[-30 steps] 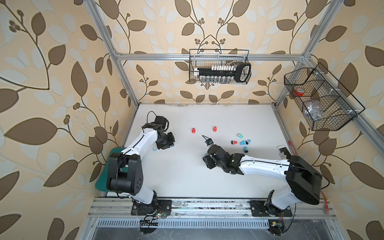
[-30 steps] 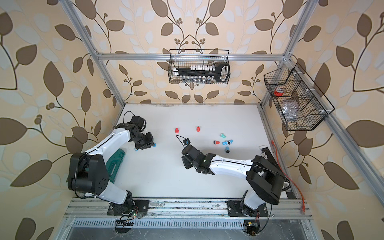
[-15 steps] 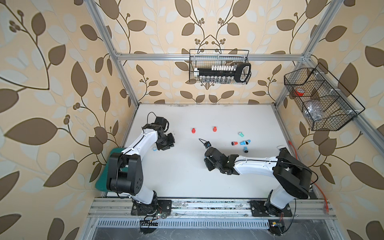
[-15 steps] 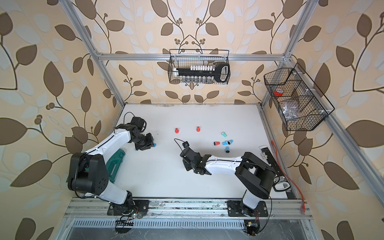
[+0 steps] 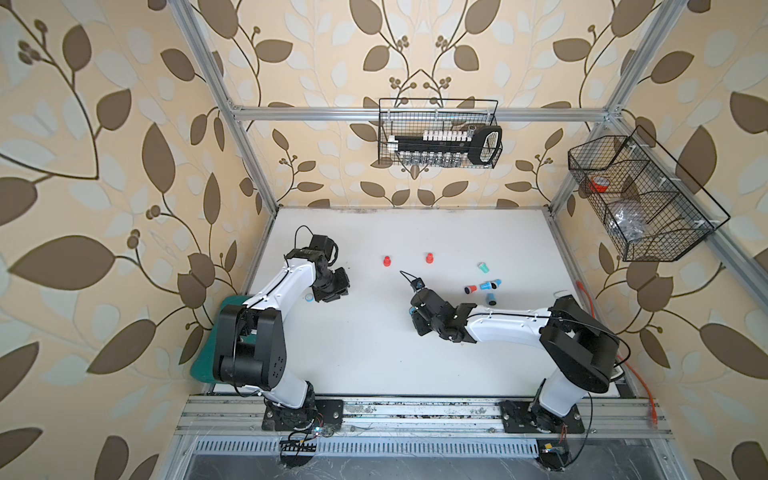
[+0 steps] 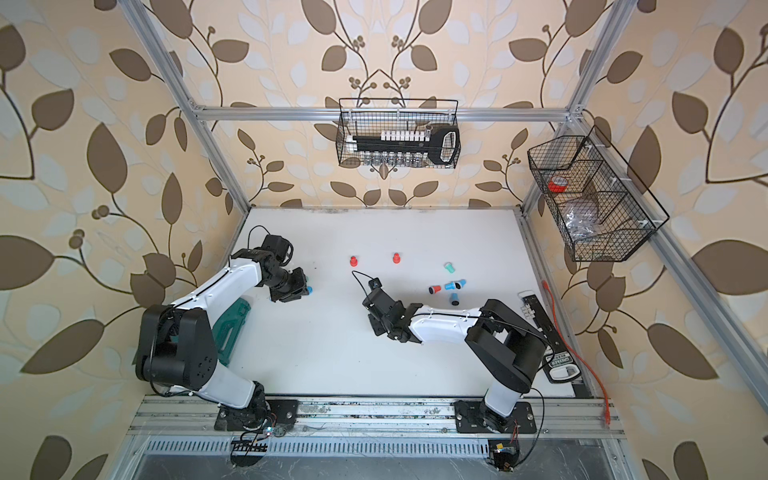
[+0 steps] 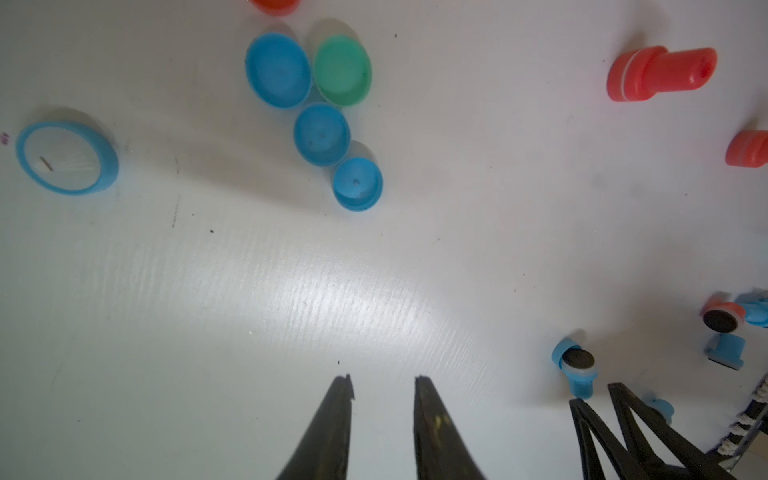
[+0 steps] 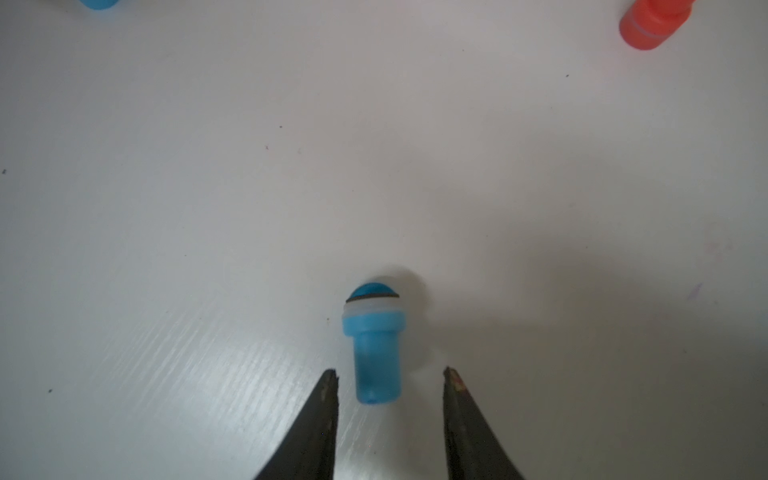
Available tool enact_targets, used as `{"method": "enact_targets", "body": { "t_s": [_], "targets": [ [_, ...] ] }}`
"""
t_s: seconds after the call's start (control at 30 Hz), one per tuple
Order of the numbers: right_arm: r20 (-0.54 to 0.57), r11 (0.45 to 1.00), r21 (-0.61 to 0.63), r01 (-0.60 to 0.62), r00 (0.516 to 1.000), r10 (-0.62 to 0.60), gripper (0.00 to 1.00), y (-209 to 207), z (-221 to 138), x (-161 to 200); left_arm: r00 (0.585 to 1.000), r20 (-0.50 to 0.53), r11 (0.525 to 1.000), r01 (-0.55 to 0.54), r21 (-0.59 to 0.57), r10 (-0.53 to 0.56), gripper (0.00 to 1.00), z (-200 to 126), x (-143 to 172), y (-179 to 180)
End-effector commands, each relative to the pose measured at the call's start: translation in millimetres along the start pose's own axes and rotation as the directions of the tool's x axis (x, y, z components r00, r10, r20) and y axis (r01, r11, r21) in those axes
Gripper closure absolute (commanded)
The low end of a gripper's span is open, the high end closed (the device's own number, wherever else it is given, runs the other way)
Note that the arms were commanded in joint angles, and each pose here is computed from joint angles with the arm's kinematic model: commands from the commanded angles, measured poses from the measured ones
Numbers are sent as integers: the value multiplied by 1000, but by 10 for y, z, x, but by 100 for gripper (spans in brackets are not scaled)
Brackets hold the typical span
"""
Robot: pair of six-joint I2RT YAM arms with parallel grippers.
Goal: Close the stamp cap
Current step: Pick up the stamp from the center of the board.
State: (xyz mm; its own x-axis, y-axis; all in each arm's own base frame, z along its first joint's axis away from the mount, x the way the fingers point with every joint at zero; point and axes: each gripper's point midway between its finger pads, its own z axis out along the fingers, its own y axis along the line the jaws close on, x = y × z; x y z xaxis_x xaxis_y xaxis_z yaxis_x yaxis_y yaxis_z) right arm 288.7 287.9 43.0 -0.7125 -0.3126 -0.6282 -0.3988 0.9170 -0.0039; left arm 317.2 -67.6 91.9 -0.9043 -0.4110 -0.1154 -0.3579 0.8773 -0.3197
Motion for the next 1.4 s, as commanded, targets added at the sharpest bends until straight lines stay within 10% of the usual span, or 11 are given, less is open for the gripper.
{"method": "enact_targets", "body": {
  "t_s": [0.0,1.0,1.37],
  "targets": [
    [-25,1000,-11,15,1000,-15,63,46,36,3,1000,23,1000,-2,2,2,71,-57,-40,18],
    [-54,996,-50,78,995,-81,94,128,-135,-230,1000,25,1000,-5,-1,5,71,-56,-20,33],
    [-452,987,-157,-22,890,-52,100,109,-725,-666,999,36,1000,-7,9,6,72,-74,-30,20]
  ]
}}
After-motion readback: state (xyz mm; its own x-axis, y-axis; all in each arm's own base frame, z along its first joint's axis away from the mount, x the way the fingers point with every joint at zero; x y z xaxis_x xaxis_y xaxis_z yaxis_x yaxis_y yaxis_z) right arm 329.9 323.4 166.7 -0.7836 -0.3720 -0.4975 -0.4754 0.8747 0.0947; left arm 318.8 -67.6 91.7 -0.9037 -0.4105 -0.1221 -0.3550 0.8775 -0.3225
